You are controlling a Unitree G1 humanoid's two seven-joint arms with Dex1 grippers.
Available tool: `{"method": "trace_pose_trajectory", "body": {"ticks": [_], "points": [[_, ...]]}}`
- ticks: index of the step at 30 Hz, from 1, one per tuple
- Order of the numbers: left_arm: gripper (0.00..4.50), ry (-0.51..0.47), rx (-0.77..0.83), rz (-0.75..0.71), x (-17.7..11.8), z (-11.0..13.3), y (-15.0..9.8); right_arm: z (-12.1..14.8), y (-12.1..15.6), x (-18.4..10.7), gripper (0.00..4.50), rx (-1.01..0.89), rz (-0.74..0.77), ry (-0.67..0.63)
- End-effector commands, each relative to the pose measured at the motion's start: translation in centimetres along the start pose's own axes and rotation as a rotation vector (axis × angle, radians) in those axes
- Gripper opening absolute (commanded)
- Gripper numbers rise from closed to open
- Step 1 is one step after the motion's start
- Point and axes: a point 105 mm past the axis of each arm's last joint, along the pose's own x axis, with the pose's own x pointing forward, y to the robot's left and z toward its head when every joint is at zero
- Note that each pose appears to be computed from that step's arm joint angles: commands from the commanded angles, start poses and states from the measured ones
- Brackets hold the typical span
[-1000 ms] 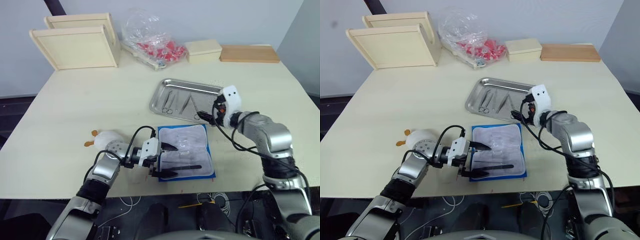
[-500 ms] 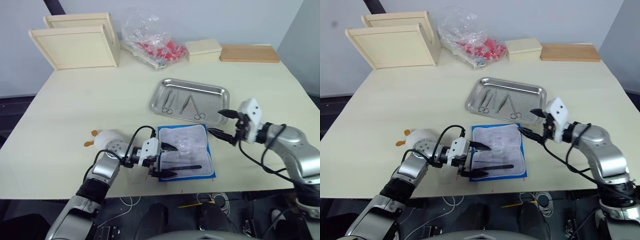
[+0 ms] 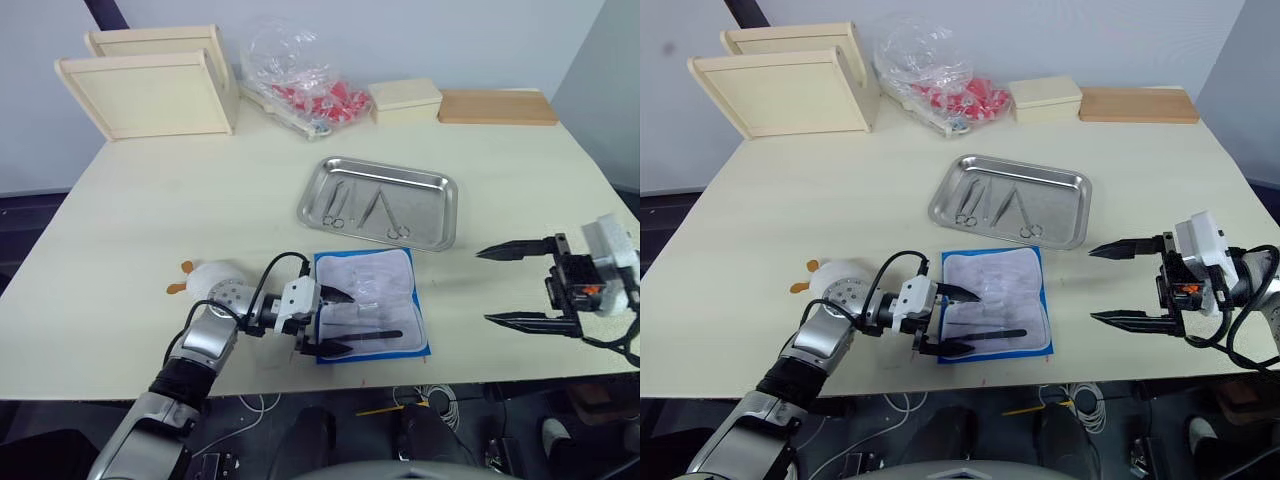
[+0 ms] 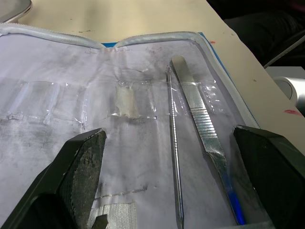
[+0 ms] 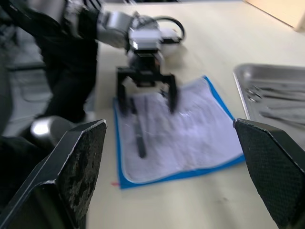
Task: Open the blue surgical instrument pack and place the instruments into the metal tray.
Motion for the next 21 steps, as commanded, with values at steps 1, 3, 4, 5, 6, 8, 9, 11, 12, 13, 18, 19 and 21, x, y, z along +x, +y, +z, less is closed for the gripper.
{"method": "trace_pose_trajectory", "body": {"ticks": [1, 3, 4, 5, 6, 8, 9, 11, 12, 13, 18, 19, 21], "points": [[4.5, 0.073, -0.078, -0.042, 0.1, -2.3, -1.6, 0.9, 0.4, -0.1, 4.46, -0.02, 0.019, -0.024], [4.5, 0.072, -0.078, -0.042, 0.1, -2.3, -1.7, 0.8, 0.2, 0.2, 4.46, -0.026, 0.014, -0.022], [4.5, 0.071, -0.078, -0.042, 0.2, -2.3, -1.7, 0.6, 0.1, 0.4, 4.46, -0.039, 0.004, -0.013], [4.5, 0.071, -0.078, -0.04, 0.2, -2.3, -1.7, 0.3, -0.2, 0.7, 4.46, -0.05, -0.014, 0.0], [4.5, 0.069, -0.078, -0.039, 0.3, -2.3, -1.7, -0.1, -0.5, 1.1, 4.46, -0.066, -0.031, 0.02], [4.5, 0.066, -0.079, -0.037, 0.3, -2.3, -1.7, -1.1, -1.0, 1.6, 4.46, -0.057, -0.059, 0.067], [4.5, 0.063, -0.08, -0.037, 0.4, -2.3, -1.7, -1.4, -1.0, 1.8, 4.46, -0.051, -0.063, 0.081], [4.5, 0.059, -0.085, -0.036, 0.4, -2.3, -1.7, -2.3, -1.2, 2.7, 4.46, -0.045, -0.056, 0.117], [4.5, 0.059, -0.086, -0.037, 0.4, -2.3, -1.7, -2.6, -1.4, 3.1, 4.46, -0.043, -0.058, 0.131], [4.5, 0.059, -0.086, -0.038, 0.4, -2.3, -1.7, -2.8, -1.5, 3.4, 4.46, -0.042, -0.061, 0.139], [4.5, 0.057, -0.086, -0.044, 0.4, -2.2, -1.7, -4.6, -2.3, 6.6, 4.46, -0.101, -0.087, 0.172], [4.5, 0.056, -0.086, -0.045, 0.5, -2.2, -1.6, -4.9, -2.5, 7.2, 4.46, -0.106, -0.089, 0.172], [4.5, 0.057, -0.084, -0.049, 0.5, -2.2, -1.6, -5.6, -2.5, 8.3, 4.46, -0.1, -0.075, 0.181]]}}
